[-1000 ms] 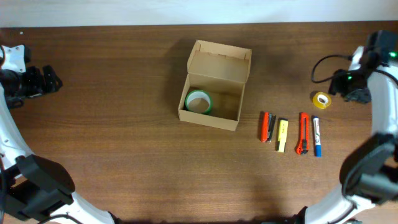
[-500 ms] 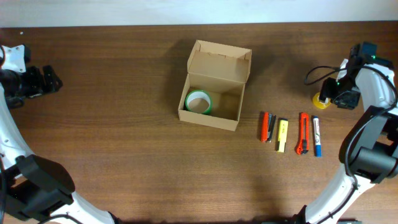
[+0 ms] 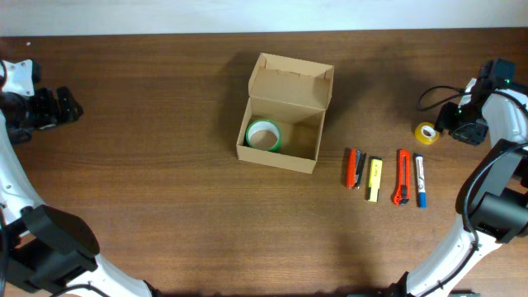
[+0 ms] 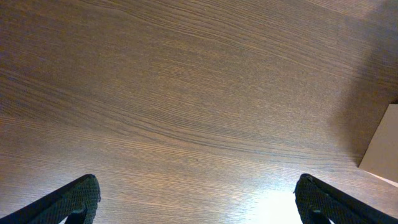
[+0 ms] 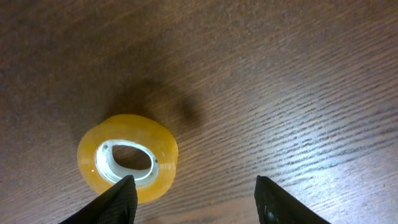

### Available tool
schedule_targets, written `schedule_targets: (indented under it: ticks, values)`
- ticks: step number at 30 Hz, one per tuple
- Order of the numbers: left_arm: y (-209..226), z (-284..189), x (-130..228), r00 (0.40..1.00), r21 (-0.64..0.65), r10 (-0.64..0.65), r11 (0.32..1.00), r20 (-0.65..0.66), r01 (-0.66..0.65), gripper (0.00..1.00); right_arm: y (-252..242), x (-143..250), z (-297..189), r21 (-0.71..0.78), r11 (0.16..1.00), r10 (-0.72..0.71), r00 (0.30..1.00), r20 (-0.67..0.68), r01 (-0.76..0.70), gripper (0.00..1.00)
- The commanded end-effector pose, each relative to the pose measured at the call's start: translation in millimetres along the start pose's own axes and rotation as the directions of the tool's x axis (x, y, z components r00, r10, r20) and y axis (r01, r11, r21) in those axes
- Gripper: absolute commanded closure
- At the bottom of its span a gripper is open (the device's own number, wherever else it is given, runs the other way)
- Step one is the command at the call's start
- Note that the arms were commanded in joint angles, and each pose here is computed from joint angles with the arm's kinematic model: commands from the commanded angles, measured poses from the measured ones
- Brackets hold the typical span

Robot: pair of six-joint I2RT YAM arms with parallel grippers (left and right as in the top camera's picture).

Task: Pack container
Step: 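Move the right gripper to the yellow tape roll and grasp it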

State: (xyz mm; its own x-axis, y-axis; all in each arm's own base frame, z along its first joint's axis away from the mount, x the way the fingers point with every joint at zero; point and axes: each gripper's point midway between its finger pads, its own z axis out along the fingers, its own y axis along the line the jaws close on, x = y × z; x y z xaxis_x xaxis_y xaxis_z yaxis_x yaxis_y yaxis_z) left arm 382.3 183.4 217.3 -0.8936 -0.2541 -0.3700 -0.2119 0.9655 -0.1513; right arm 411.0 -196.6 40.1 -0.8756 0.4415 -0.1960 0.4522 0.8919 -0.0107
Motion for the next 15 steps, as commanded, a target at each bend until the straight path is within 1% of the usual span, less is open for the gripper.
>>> schedule_targets:
  ticks: [1, 6, 15]
  values:
    - [-2, 0, 0, 1.000, 0.011, 0.015, 1.000, 0.002, -0.015, 0.00, 0, 0, 7, -0.012, 1.000, 0.020, 1.000, -0.007, -0.020, 0.38]
    - [-2, 0, 0, 1.000, 0.011, 0.016, 1.000, 0.002, -0.016, 0.00, 4, -3, 9, -0.031, 0.999, 0.033, 0.999, 0.005, -0.033, 0.38]
    - [-2, 0, 0, 1.000, 0.011, 0.015, 1.000, 0.002, -0.015, 0.00, 12, 8, 34, -0.071, 0.995, 0.064, 0.996, -0.060, -0.068, 0.38]
